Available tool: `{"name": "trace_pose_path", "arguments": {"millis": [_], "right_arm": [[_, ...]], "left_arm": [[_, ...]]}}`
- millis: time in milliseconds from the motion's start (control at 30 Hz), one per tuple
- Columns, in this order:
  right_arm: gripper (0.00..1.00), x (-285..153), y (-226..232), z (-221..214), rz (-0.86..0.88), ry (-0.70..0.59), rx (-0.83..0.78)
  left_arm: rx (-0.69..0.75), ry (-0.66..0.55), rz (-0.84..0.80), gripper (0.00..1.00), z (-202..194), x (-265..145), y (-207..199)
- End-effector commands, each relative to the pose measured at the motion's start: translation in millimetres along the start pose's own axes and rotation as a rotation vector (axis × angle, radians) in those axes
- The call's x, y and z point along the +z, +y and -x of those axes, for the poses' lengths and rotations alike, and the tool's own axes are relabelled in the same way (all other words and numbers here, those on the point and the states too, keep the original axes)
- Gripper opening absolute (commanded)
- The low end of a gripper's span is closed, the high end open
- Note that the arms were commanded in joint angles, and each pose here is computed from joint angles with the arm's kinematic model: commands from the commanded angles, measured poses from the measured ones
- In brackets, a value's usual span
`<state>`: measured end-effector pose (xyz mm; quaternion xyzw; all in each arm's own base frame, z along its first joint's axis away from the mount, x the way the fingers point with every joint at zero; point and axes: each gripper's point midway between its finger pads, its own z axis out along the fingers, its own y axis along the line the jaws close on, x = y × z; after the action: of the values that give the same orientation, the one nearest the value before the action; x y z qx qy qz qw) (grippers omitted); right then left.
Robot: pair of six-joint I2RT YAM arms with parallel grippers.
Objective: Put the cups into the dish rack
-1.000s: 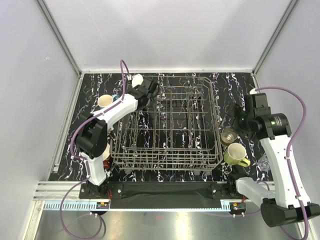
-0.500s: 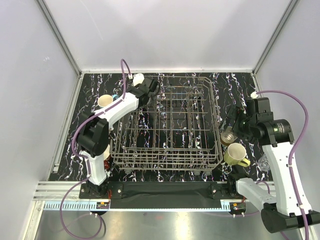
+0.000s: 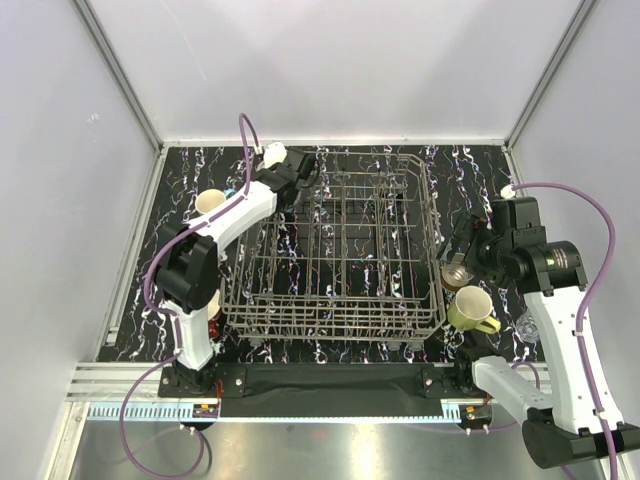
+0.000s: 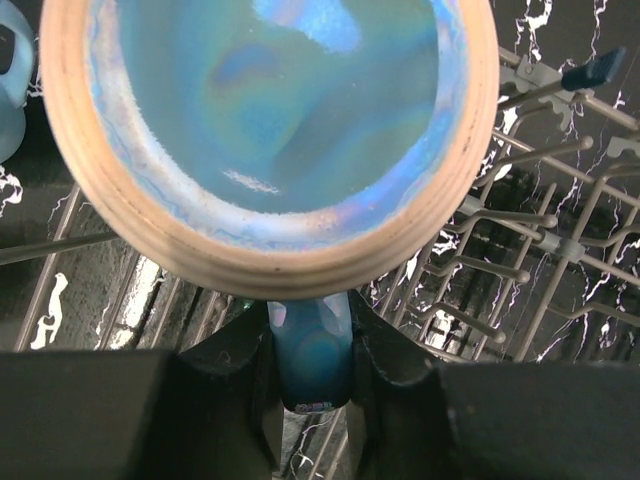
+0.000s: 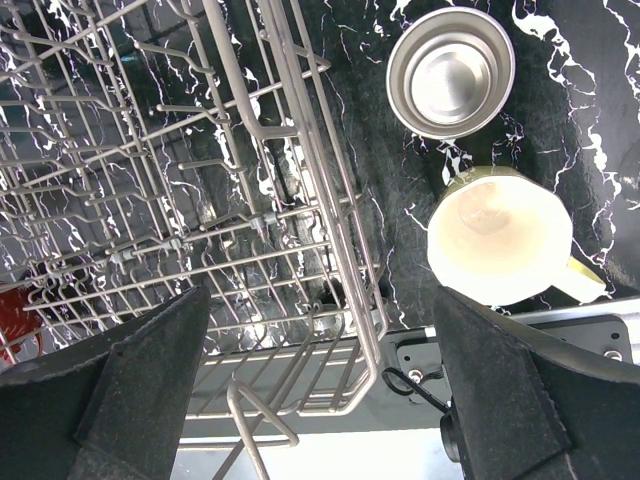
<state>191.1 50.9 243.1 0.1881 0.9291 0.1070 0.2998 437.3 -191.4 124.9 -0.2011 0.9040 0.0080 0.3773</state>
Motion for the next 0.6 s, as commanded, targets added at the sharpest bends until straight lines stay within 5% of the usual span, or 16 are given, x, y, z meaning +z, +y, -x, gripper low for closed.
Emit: {"name": "trace_pose_path", "arguments": {"millis": [0,133,233,333,400,433,567], "right_arm": [[1.00,-5.6,2.9,4.4,0.023,-0.034,-0.006],[1.00,-3.9,8.3,-0.7,0.056,-0.015,0.008],[1.00,-2.4,6.0,-1.7,0.050,-0.019,0.007],[1.00,-2.2,4.4,-1.7,0.043,-0.023,0.007],[1.00,-2.6,4.6,-2.3,0.047,-0.023,0.005],[1.00,-2.6,4.9,-2.0,0.047,-0.023,0.008],[1.00,-1.9,6.1,-1.8,0.053,-0.024,0.010]], "left_arm": [[-0.112,-0.040,0.016,0.00,14.7,-8.9,0.9],[-0.105,-0.018,0.010,0.00,7.1,-0.2,2.3],[-0.093,0.026,0.018,0.20,-6.2,12.8,6.7],[-0.082,0.041,0.003,0.14,-11.4,16.8,5.5],[-0.080,0.044,-0.003,0.23,-11.6,17.3,3.7],[-0.081,0.040,-0.007,0.39,-9.8,16.1,2.9],[-0.085,0.031,-0.029,0.59,-4.4,11.7,-1.0]]}}
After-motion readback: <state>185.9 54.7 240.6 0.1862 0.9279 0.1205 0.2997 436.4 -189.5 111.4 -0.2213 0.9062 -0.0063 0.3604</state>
